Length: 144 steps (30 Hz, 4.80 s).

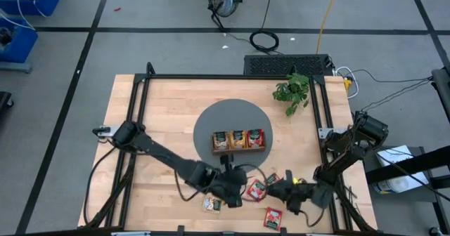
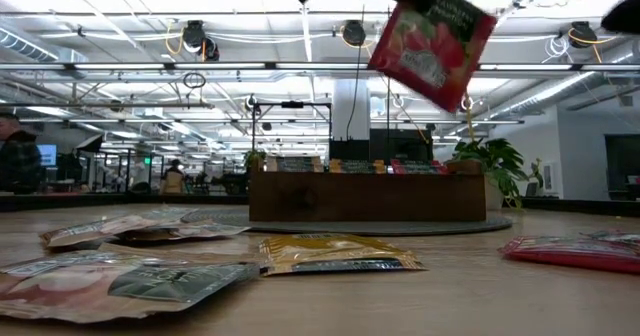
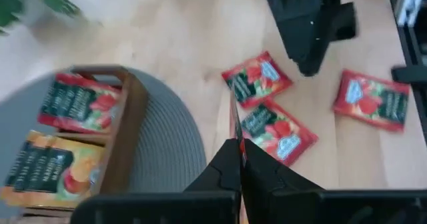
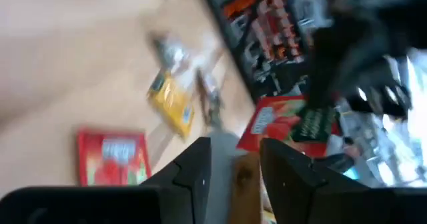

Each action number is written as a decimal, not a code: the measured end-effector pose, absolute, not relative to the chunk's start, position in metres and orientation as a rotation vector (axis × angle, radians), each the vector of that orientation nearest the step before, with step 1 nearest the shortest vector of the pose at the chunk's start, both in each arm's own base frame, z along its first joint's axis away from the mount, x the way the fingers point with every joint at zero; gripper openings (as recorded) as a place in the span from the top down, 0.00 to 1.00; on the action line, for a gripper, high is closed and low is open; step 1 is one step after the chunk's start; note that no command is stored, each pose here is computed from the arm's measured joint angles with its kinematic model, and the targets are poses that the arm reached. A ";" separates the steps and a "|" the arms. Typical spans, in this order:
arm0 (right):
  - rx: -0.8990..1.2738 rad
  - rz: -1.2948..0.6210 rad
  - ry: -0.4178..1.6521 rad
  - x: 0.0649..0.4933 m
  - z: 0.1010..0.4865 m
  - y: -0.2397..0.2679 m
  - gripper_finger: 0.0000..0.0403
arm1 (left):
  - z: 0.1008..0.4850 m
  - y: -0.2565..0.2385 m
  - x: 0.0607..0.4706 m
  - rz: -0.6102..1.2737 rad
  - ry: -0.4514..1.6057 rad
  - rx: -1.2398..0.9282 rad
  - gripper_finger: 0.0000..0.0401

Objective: Pick & Place Tea
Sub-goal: Put the red tea bag into the right slot of the wooden organizer

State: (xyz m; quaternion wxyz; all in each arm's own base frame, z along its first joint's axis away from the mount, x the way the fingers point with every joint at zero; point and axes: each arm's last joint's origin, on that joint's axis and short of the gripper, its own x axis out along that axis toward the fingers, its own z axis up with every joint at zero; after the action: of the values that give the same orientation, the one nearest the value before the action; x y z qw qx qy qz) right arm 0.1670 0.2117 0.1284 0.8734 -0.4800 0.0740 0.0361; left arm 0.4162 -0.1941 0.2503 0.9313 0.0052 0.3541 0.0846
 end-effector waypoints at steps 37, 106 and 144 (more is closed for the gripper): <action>0.074 0.255 0.385 0.242 0.171 0.148 0.70 | 0.213 -0.239 0.413 0.243 0.646 0.143 1.00; -0.026 0.051 0.973 0.259 0.218 -0.019 1.00 | 0.194 -0.338 0.310 0.038 0.461 0.309 0.99; -0.102 0.066 1.316 0.286 0.215 -0.012 1.00 | 0.192 -0.317 0.333 0.005 0.515 0.295 0.93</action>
State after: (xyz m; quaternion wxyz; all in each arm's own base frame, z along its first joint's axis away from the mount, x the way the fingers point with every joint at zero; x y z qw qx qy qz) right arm 0.2864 -0.0122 0.2150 0.7896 -0.0471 0.6111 0.0307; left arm 0.3329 -0.3174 0.1925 0.9563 0.1456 0.2536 0.0023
